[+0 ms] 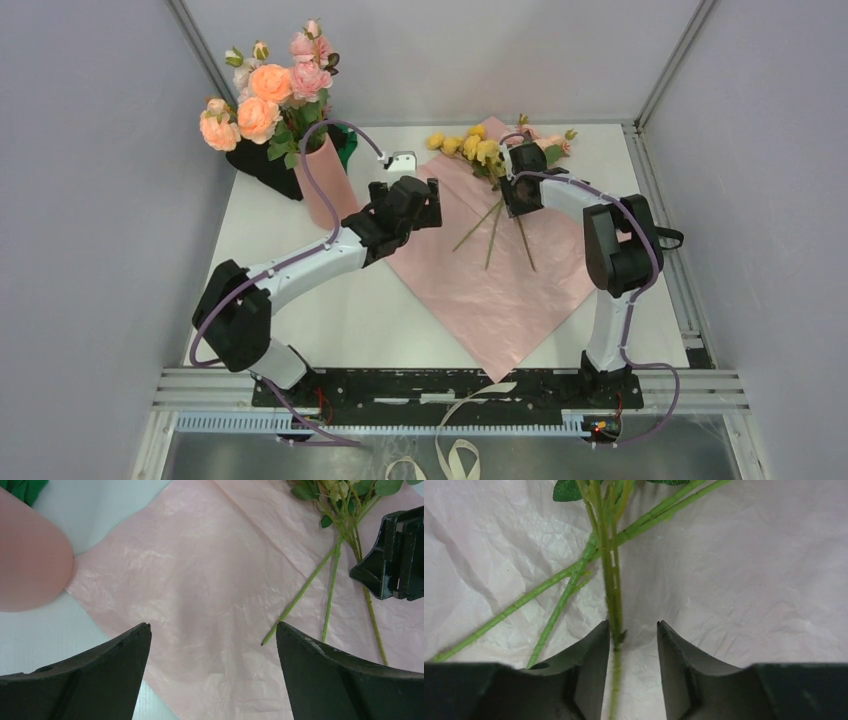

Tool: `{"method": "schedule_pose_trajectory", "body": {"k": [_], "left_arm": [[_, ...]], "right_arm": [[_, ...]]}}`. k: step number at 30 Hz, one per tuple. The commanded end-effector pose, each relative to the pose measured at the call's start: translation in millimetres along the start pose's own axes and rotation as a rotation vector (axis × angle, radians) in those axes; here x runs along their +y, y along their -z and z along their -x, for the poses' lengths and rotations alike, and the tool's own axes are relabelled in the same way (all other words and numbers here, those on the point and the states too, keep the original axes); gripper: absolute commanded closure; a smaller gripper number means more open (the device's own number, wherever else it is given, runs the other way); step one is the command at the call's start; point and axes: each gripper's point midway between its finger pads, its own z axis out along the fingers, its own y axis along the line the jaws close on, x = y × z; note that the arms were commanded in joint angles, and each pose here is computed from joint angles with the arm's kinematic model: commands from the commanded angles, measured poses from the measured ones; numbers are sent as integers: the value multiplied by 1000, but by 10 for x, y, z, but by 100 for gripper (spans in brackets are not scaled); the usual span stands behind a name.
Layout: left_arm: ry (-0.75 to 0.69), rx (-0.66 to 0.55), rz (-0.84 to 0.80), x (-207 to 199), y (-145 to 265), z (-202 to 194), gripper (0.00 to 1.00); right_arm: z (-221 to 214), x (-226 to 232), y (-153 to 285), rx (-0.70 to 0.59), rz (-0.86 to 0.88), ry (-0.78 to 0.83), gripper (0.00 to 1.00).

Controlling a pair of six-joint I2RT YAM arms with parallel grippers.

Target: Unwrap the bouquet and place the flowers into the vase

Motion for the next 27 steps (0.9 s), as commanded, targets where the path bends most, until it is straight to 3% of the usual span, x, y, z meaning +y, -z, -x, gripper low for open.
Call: {"method": "schedule_pose_trajectory", "body": {"k": [1, 2, 6, 12, 18, 27], "left_arm": [[59, -14, -35, -144, -19, 107, 0], [58, -13, -34, -141, -22, 99, 0], [55, -11, -30, -135, -32, 82, 0], [56, -2, -34, -165, -67, 61, 0], [62, 11, -62, -257, -112, 49, 0], [69, 21, -88, -354, -156, 37, 0]], "right_arm": [[37, 9, -8, -15, 2, 5, 64], [26, 21, -14, -13, 6, 5, 68], [-39, 53, -27, -5, 23, 4, 100], [17, 71, 108, -46, 41, -1, 100], [319, 26, 607, -206, 46, -19, 100], [589, 5, 1174, -338, 60, -23, 100]]}}
